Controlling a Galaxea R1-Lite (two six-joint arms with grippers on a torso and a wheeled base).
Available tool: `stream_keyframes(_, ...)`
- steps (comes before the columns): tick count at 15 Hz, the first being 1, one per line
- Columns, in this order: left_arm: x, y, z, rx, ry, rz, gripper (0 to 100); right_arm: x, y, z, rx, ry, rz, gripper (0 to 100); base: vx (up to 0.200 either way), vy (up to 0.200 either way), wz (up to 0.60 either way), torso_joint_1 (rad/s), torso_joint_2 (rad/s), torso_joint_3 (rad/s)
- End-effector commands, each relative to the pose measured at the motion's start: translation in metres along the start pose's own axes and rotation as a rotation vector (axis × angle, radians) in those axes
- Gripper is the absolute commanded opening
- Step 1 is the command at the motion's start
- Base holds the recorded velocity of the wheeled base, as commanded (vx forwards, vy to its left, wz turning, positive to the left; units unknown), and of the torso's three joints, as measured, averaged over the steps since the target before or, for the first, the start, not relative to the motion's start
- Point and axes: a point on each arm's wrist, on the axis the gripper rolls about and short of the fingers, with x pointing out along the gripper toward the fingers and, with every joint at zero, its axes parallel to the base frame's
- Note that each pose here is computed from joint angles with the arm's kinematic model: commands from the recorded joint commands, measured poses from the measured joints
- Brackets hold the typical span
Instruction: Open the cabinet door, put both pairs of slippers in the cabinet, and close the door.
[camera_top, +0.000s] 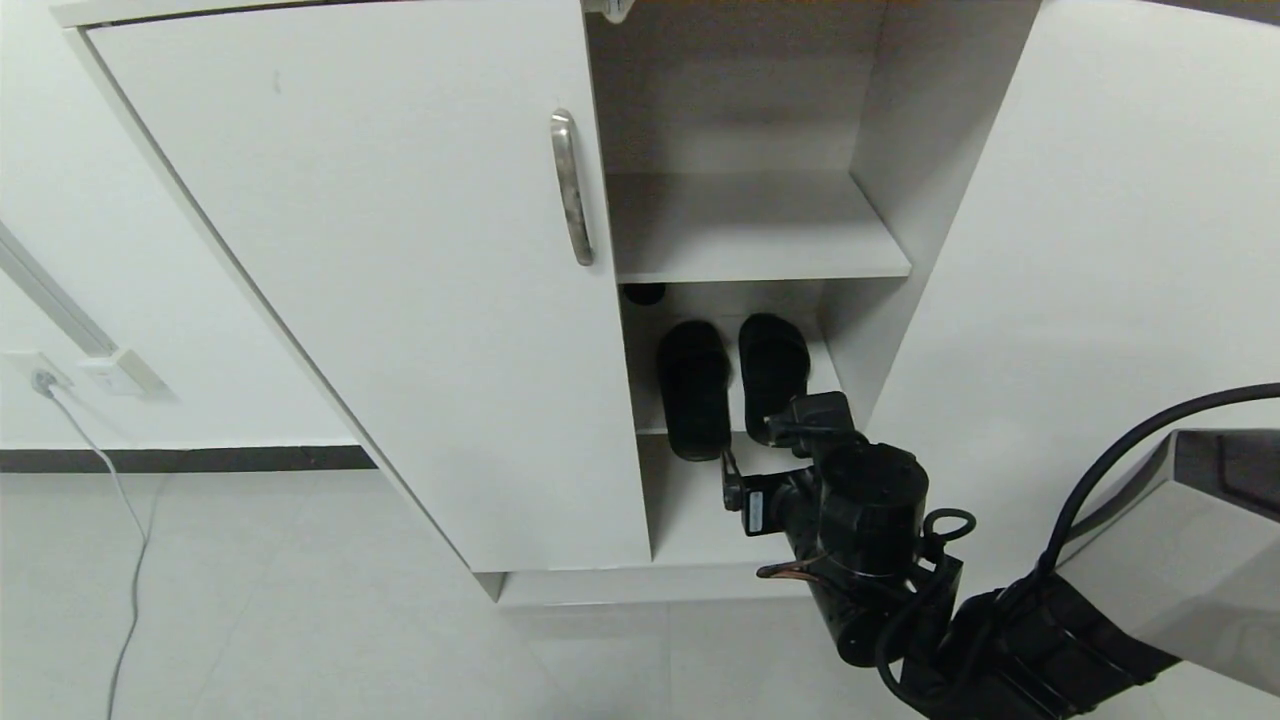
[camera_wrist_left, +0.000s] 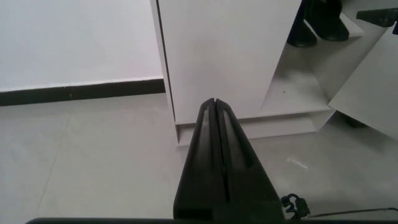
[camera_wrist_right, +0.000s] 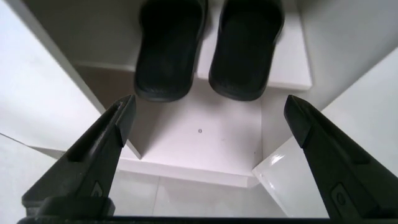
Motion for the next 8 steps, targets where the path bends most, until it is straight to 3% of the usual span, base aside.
stream_keyframes(1,0.0001,0.0,0.0,0.0,0.001,0.0,0,0.0,0.0011,-0.0016,-0.003,0.003,0.003,100,0.0,0.0,0.0,0.002,0.0,0.207)
stream_keyframes(5,0.0001,0.0,0.0,0.0,0.001,0.0,0,-0.0011,0.0025,-0.0016,-0.003,0.003,0.007,100,0.0,0.0,0.0,0.002,0.0,0.195)
stream_keyframes(8,0.0001,0.0,0.0,0.0,0.001,0.0,0,-0.0027,0.001,-0.006,-0.014,0.017,0.008,100,0.0,0.0,0.0,-0.002,0.0,0.017)
